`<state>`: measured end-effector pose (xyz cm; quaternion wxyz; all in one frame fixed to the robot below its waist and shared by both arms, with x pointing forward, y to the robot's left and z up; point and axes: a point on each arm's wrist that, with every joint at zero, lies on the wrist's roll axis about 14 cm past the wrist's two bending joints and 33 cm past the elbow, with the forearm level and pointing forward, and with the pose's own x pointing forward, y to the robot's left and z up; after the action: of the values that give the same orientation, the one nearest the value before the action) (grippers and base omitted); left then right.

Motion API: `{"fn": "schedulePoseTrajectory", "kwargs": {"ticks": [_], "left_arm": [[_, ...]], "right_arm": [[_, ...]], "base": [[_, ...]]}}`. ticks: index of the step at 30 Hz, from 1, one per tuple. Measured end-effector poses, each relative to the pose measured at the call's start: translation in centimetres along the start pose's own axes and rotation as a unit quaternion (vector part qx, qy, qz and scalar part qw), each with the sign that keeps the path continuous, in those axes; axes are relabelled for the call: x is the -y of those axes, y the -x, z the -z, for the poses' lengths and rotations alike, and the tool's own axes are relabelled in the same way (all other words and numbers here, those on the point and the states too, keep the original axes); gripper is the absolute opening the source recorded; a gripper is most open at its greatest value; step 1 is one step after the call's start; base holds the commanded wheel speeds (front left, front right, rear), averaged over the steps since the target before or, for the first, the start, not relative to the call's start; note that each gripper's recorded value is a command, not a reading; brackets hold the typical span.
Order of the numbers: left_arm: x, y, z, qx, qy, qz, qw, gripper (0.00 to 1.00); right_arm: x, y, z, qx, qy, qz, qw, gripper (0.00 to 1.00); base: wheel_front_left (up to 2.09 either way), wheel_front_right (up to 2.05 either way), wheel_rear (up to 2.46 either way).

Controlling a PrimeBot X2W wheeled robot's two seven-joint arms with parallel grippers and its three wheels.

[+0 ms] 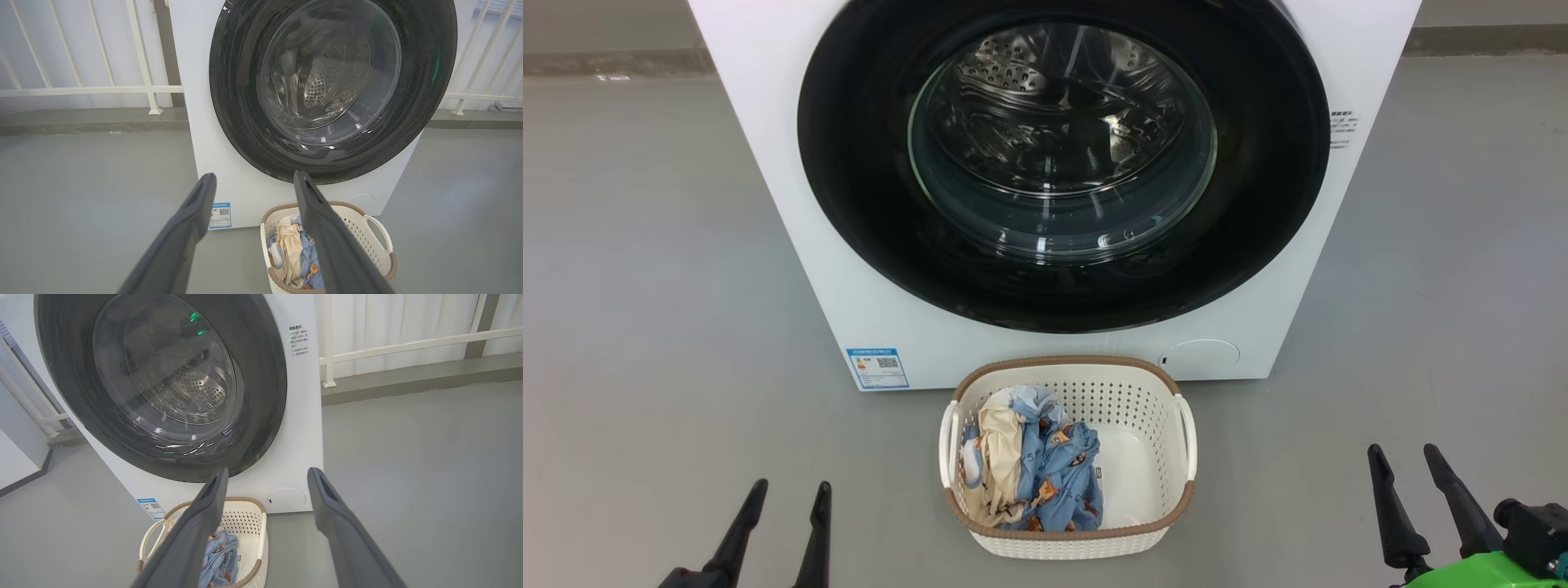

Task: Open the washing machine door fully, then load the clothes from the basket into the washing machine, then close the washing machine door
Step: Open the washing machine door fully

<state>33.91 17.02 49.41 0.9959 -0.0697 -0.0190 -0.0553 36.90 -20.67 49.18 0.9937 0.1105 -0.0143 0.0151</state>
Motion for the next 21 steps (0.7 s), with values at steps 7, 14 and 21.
{"fn": "schedulePoseTrajectory", "kwargs": {"ticks": [7, 14, 21], "left_arm": [[0.15, 0.0, 0.01, -0.001, -0.011, 0.004, 1.0, 1.0], [0.21, 0.02, 0.03, -0.002, -0.015, 0.006, 1.0, 1.0], [0.29, 0.03, -0.01, -0.001, -0.014, 0.008, 1.0, 1.0]], "right_arm": [[-0.03, 0.03, -0.07, 0.001, -0.001, 0.0, 1.0, 1.0], [-0.07, -0.01, -0.1, 0.002, -0.001, 0.0, 1.0, 1.0], [-0.08, 0.0, -0.13, 0.002, -0.001, -0.001, 1.0, 1.0]], "base": [[0.41, 0.41, -0.83], [0.98, 0.98, -1.96], [1.23, 1.23, -2.46]]}}
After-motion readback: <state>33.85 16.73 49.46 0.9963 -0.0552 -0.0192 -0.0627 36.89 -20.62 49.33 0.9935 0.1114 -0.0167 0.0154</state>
